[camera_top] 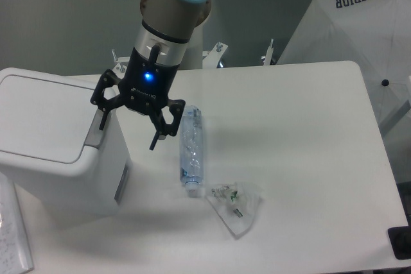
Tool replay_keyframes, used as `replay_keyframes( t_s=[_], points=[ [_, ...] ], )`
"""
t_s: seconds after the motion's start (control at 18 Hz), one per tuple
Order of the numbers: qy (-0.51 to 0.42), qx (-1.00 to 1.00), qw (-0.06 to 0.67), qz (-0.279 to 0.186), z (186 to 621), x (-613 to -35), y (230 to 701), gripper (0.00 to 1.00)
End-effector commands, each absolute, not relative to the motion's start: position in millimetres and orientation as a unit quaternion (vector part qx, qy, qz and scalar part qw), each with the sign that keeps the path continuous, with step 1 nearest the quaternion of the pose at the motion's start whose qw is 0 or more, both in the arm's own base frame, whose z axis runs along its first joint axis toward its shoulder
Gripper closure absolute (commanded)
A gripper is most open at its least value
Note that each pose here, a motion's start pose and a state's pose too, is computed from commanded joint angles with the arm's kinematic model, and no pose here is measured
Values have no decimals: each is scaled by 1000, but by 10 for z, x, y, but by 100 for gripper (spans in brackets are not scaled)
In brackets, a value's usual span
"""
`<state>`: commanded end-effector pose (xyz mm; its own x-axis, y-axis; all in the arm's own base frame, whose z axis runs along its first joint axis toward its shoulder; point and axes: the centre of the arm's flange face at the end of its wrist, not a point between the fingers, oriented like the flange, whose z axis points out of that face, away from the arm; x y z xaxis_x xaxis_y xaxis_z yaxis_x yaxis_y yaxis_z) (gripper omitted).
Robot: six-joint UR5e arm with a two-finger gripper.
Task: Open the trash can
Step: 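Lower the gripper finger against the lid's front edge, then push the lid up and back with the gripper finger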
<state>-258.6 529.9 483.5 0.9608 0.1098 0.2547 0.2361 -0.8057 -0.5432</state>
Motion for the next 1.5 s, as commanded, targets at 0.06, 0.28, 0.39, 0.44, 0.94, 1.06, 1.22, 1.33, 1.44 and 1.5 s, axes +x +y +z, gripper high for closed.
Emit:
replay_keyframes(
  t_s=[0.06, 0.28, 0.39, 0.44, 0.94, 1.06, 1.22, 1.33, 1.44, 1.5],
  points=[
    [-92, -944, 298, -106, 4835, -2586, 5299, 0],
    [-92, -945, 295, -108, 4790, -2572, 5297, 0],
    [-93, -946, 292, -110, 4749, -2572, 5295, 0],
    [-93, -946, 291, -111, 4741, -2575, 5298, 0],
    [-91, -946, 290, -112, 4709, -2562, 5333, 0],
    [-91, -947, 288, -114, 4684, -2563, 5347, 0],
    [-91, -947, 287, -114, 4673, -2564, 5359, 0],
    [-91, -947, 287, -114, 4673, -2564, 5359, 0],
    [-91, -947, 287, -115, 4674, -2562, 5360, 0],
    [-90, -946, 289, -113, 4706, -2563, 5360, 0]
  ],
)
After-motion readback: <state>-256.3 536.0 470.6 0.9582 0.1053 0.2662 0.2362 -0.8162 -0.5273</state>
